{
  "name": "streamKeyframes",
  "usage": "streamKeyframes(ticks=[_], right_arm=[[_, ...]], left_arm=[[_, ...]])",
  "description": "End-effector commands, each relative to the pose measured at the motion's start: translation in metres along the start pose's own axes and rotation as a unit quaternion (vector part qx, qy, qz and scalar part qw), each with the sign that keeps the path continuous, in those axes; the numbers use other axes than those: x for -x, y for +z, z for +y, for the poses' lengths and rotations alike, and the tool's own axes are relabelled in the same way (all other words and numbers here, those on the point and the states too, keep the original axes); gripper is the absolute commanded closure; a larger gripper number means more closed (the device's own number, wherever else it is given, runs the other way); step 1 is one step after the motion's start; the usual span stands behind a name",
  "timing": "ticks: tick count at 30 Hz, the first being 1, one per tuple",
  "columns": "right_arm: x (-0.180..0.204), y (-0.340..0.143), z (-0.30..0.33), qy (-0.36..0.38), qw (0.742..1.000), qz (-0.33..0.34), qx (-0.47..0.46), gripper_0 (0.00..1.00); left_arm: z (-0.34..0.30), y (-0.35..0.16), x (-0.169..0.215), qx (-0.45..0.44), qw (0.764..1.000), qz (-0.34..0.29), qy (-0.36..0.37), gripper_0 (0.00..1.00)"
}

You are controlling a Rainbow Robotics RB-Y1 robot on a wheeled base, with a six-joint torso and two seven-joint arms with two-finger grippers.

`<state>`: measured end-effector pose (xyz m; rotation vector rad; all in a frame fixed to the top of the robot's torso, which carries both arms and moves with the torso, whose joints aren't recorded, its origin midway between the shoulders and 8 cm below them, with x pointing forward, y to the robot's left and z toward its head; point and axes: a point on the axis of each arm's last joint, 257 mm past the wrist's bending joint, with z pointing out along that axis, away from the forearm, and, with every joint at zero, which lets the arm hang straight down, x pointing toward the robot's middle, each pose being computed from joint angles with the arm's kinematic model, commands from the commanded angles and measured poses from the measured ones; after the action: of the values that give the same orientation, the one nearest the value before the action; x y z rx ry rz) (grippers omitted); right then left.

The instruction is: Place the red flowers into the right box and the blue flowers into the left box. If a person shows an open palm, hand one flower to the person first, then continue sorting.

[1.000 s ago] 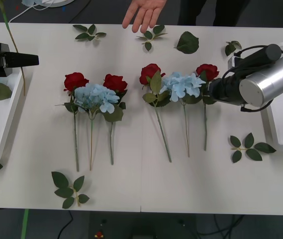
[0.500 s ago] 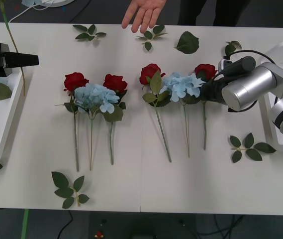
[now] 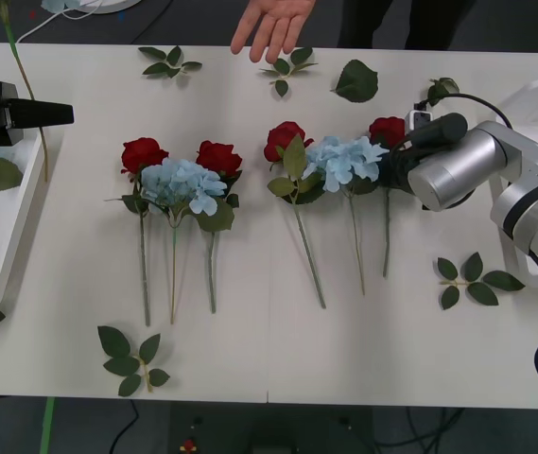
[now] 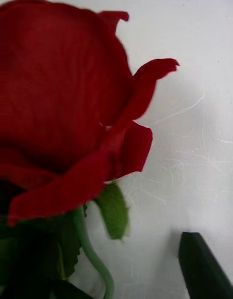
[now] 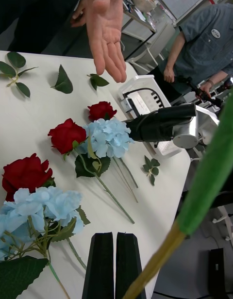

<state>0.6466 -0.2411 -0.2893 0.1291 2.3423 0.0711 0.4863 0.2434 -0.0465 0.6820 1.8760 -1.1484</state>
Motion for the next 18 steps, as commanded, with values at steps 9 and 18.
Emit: streamKeyframes(ticks=[9,18], right_arm=[[0.0225,-0.005,0.0312,0.006,0.999,-0.024,0.024,1.0],[0.0255,-0.0058,0.0326,0.004,0.999,-0.028,0.027,1.0]], left_arm=[[-0.0029,-0.0183,0.0336,0.021,0.999,-0.011,0.034,1.0],[-0.0029,-0.0183,0.0336,0.021,0.999,-0.011,0.034,1.0]])
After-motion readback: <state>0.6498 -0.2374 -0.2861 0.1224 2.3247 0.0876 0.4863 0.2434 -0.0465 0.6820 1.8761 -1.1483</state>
